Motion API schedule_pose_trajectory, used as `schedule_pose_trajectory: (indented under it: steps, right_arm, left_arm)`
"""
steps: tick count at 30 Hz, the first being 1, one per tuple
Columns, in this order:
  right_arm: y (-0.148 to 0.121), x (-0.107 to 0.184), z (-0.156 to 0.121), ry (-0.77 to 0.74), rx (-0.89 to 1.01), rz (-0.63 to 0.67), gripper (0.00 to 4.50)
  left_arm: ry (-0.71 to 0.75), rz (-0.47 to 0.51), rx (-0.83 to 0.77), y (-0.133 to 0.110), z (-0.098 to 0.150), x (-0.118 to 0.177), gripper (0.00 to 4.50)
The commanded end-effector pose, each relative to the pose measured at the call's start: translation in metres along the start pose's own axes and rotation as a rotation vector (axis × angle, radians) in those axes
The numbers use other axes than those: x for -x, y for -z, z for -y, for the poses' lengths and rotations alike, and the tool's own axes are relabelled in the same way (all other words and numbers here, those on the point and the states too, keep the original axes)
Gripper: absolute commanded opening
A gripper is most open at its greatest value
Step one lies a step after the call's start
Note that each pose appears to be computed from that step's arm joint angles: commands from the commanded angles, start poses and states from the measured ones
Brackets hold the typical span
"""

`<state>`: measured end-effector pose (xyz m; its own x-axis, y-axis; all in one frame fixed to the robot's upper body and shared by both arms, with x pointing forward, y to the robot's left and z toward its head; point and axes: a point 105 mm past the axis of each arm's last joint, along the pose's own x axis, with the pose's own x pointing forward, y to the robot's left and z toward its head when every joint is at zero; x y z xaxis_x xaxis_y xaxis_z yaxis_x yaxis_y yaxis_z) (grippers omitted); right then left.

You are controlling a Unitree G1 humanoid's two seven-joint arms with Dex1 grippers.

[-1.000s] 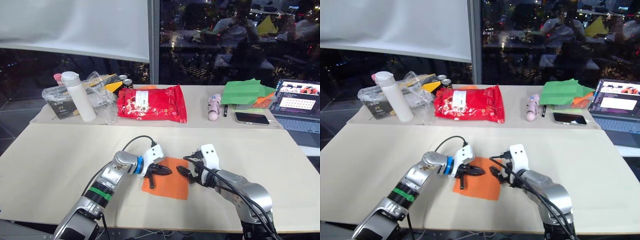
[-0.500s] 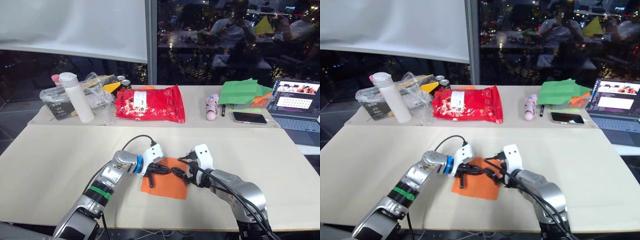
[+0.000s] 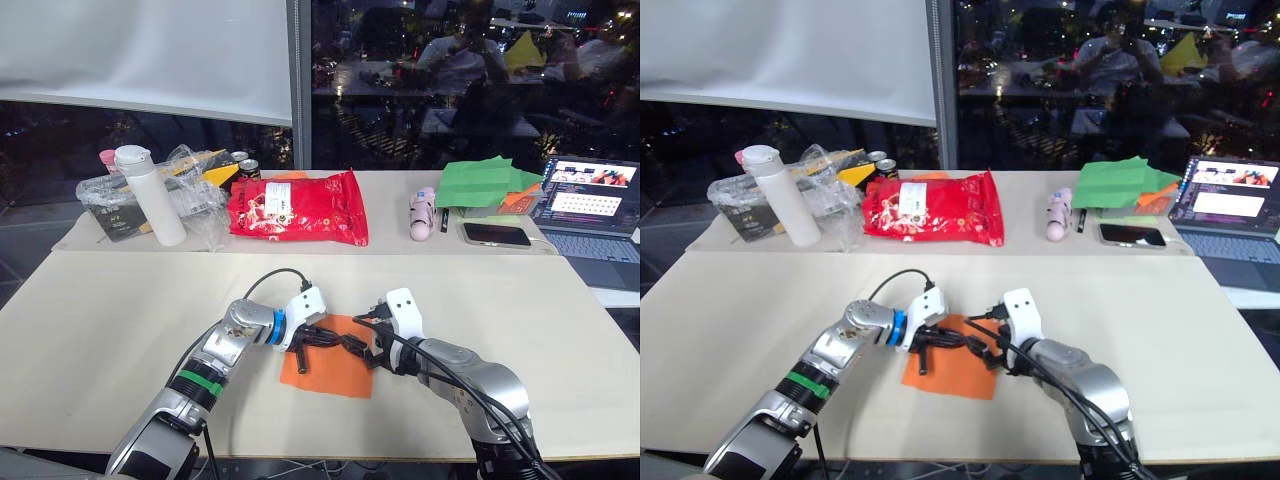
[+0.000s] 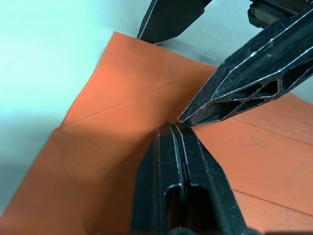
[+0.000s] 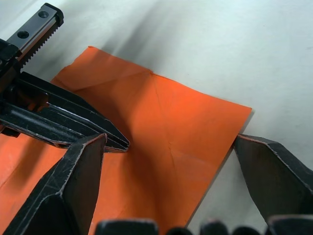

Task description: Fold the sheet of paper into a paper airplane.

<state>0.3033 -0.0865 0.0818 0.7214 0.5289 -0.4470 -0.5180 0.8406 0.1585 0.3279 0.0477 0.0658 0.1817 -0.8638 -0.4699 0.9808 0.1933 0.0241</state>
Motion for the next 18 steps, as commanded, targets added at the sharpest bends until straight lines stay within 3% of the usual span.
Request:
schedule_pose_trajectory:
  steps: [1,9,11,18]
  right_arm:
    - [-0.013,0.001,0.003,0.006,0.034,0.055,3.33]
    - [-0.013,-0.003,0.011,0.014,0.03,0.067,0.55]
    - [-0.016,-0.003,0.013,0.019,0.034,0.074,0.04]
    - [-0.022,-0.001,0.012,0.019,0.081,0.096,0.04]
  left_arm:
    - [-0.006,-0.067,0.025,0.018,0.002,-0.002,0.0]
    - [0.007,-0.072,0.015,0.019,0.005,-0.003,0.0]
    - [0.01,-0.072,0.016,0.018,0.006,-0.003,0.0]
    - [0.011,-0.076,0.019,0.02,0.007,-0.002,0.0]
